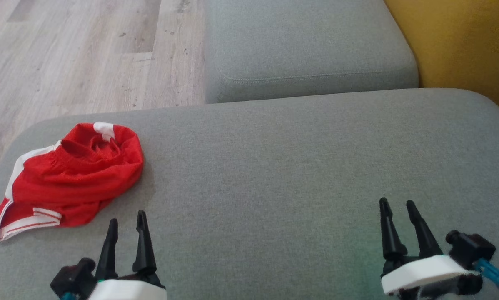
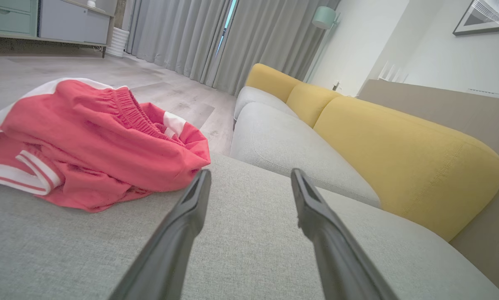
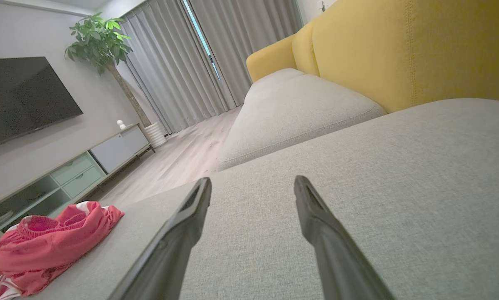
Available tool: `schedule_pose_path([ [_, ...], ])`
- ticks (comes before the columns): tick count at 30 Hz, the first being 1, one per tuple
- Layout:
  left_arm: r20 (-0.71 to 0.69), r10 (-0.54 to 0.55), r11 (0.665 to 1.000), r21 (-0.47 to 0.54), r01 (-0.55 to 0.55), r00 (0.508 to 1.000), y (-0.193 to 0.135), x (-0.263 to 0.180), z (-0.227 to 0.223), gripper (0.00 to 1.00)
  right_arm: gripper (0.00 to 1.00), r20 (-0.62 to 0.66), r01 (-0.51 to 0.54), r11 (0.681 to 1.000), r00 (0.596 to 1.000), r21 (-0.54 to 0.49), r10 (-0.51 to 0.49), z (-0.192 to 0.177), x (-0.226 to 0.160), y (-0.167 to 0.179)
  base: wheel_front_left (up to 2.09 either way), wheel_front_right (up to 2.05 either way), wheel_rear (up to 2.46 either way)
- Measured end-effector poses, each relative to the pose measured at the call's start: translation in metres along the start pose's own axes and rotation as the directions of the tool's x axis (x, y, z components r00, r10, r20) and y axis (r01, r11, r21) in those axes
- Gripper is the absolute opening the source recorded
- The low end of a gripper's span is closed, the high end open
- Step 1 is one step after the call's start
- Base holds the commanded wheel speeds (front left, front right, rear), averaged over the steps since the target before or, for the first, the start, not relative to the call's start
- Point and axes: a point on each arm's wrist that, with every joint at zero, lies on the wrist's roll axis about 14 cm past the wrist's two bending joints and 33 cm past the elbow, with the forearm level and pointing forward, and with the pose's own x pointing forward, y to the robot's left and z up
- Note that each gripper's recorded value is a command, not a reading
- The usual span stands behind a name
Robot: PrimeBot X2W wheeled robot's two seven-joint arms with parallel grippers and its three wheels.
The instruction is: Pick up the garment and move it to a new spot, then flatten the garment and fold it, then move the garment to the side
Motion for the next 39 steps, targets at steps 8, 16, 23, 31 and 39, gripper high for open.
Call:
schedule_pose_path([
  [8, 0.011, -0.013, 0.996, 0.092, 0.012, 1.0, -0.001, -0.005, 0.0, 1.0, 1.0, -0.007, -0.031, 0.995, 1.0, -0.097, 0.03, -0.005, -0.006, 0.007, 0.0, 0.0, 0.0],
  [16, 0.034, -0.043, 0.979, 0.201, 0.036, 0.998, -0.007, -0.006, 0.003, 1.0, 1.0, -0.002, -0.057, 0.984, 0.998, -0.169, 0.058, -0.007, -0.01, 0.013, 0.0, 0.0, 0.0],
  [23, 0.035, -0.058, 0.956, 0.291, 0.045, 0.998, -0.01, -0.008, 0.001, 1.0, 1.0, 0.002, -0.072, 0.968, 0.997, -0.239, 0.075, -0.007, -0.011, 0.016, 0.0, 0.0, 0.0],
  [31, 0.038, -0.074, 0.925, 0.376, 0.054, 0.997, -0.012, -0.009, -0.001, 1.0, 1.0, 0.006, -0.094, 0.935, 0.995, -0.342, 0.102, -0.006, -0.013, 0.02, 0.0, 0.0, 0.0],
  [39, 0.019, -0.058, 0.925, 0.377, 0.046, 0.998, -0.007, -0.011, -0.008, 1.0, 1.0, 0.001, -0.095, 0.931, 0.995, -0.353, 0.102, -0.007, -0.012, 0.019, 0.0, 0.0, 0.0],
])
